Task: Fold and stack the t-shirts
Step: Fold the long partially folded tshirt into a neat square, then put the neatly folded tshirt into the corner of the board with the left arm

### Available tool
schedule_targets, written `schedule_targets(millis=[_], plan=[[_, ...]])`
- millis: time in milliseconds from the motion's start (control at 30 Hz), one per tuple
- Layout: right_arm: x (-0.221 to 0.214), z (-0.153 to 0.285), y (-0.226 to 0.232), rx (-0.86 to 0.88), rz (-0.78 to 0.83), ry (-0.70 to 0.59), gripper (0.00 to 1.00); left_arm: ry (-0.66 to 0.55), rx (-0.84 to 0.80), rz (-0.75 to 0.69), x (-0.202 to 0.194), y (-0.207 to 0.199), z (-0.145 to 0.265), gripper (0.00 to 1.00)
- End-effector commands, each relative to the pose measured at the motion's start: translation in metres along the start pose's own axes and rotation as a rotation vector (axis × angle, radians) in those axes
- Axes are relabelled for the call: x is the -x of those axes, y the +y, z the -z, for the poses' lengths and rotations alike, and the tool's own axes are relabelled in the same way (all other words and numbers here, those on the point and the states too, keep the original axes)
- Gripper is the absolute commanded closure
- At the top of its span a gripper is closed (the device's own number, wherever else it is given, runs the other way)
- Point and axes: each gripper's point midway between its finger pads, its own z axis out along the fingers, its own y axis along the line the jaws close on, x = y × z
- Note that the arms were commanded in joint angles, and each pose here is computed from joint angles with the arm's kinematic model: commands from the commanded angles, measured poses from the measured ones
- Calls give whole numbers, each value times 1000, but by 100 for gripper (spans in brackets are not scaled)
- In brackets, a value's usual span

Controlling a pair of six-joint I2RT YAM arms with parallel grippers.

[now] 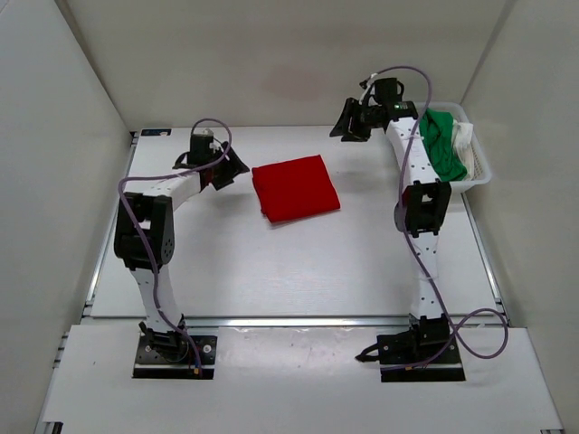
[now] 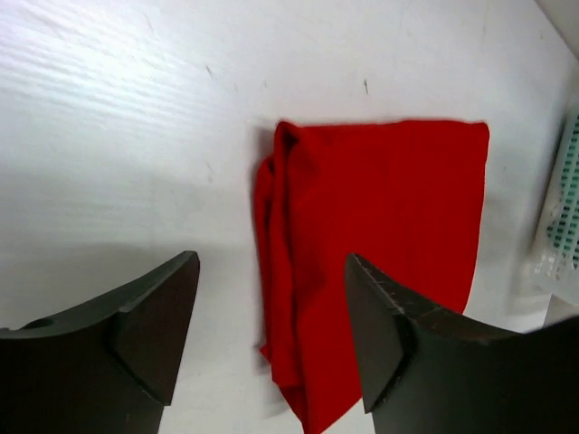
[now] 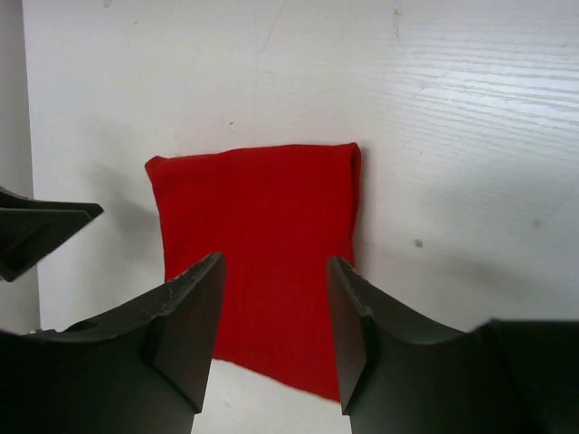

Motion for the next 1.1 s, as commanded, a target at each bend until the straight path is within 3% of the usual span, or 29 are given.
schedule_targets(millis=[0, 133, 233, 333, 367, 400, 500, 533, 667, 833, 933, 967, 1033, 1067], plan=[[35, 90, 71, -2, 165, -131, 54, 51, -95, -61, -40, -27, 11, 24], [24, 131, 110, -10, 266, -158, 54, 116, -116, -37, -78, -16, 8, 17], [7, 144, 124, -41, 326, -177, 53, 127, -133, -63, -82, -23, -7, 18], [-2, 160, 140, 19, 333, -257, 51, 199, -123, -48, -107, -22, -25, 28], [-17, 165, 137, 48, 303, -236, 51, 217, -129, -42, -114, -25, -30, 34], [-16, 167, 146, 91, 311, -267, 51, 219, -142, -50, -119, -26, -37, 49], [-42, 163, 138, 109, 291, -259, 52, 230, -183, -39, -119, -45, -49, 74], [-52, 159, 131, 107, 275, -241, 52, 215, -196, -48, -111, -52, -50, 81], [-95, 149, 118, 161, 228, -197, 53, 80, -224, 18, -30, -62, -56, 91], [-151, 127, 112, 207, 186, -112, 54, -174, -84, 112, 120, 9, -28, 95], [-176, 113, 114, 234, 186, -49, 55, -371, 1, 179, 210, 68, 30, 98], [-181, 110, 112, 232, 179, -37, 55, -393, 33, 213, 215, 90, 38, 98], [-191, 104, 116, 253, 179, -11, 56, -454, 80, 272, 212, 124, 62, 88], [-199, 100, 118, 275, 174, 16, 56, -535, 53, 283, 227, 125, 79, 70]])
